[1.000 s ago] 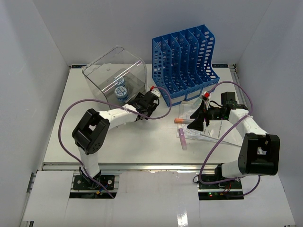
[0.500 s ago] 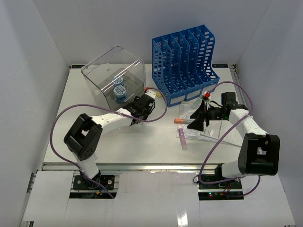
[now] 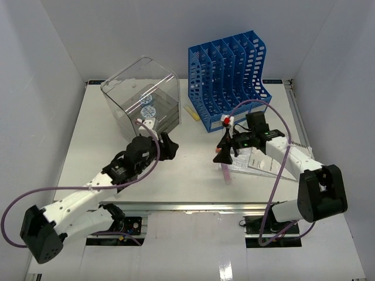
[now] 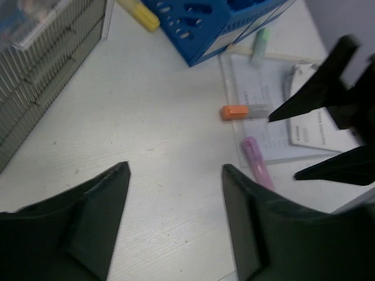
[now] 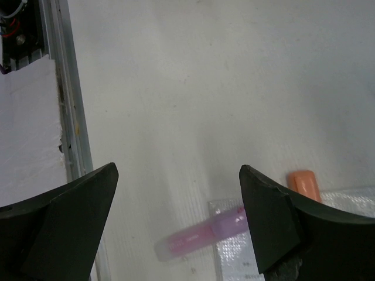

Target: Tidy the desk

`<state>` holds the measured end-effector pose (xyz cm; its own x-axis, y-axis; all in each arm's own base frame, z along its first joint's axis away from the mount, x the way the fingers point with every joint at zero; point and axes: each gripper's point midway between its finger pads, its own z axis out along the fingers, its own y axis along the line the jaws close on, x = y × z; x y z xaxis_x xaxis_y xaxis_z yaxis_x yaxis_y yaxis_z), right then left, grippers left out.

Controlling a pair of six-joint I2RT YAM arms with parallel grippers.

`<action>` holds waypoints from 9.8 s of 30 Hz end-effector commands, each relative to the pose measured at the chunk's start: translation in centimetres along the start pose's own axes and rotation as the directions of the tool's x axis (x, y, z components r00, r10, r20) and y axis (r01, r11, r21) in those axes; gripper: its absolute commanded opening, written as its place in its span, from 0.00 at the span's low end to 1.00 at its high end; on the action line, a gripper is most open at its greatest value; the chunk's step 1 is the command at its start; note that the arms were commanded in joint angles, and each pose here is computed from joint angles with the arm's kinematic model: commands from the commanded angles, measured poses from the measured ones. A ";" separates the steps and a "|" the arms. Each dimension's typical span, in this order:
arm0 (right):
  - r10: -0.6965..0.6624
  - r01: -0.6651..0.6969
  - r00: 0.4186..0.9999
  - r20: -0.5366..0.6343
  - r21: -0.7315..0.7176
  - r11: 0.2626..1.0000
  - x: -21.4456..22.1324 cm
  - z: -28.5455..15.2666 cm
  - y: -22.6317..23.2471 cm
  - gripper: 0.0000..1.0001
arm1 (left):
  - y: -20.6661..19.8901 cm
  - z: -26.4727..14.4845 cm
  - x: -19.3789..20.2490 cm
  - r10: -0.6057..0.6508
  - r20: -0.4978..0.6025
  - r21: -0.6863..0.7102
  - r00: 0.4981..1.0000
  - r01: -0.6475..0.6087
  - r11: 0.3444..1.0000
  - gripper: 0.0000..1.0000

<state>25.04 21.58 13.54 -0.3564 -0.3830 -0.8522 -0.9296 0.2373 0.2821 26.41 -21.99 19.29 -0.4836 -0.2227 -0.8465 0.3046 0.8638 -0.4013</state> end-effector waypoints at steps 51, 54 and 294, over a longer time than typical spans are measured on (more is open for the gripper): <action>0.717 -0.695 0.602 0.350 -0.211 0.687 -12.2 25.2 -9.6 0.26 | 3.3 -13.4 -4.8 -0.179 0.263 0.037 0.948 0.175 0.984 0.96; 0.715 -0.694 0.603 0.354 -0.209 0.689 -11.9 24.9 -9.5 0.20 | 3.3 -13.2 -4.6 -0.179 0.259 0.039 0.949 0.175 0.984 0.96; -0.144 0.247 0.821 -0.552 0.116 0.962 6.0 2.5 3.0 0.08 | 0.3 -12.2 2.6 -0.320 -0.080 0.146 0.944 0.329 0.933 0.98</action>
<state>19.59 18.96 2.89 -0.3857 -0.8663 -0.3174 -0.9182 0.3940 0.0406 15.75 -16.96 20.78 -0.6261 -0.4623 -0.6279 0.2142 0.6723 -0.7086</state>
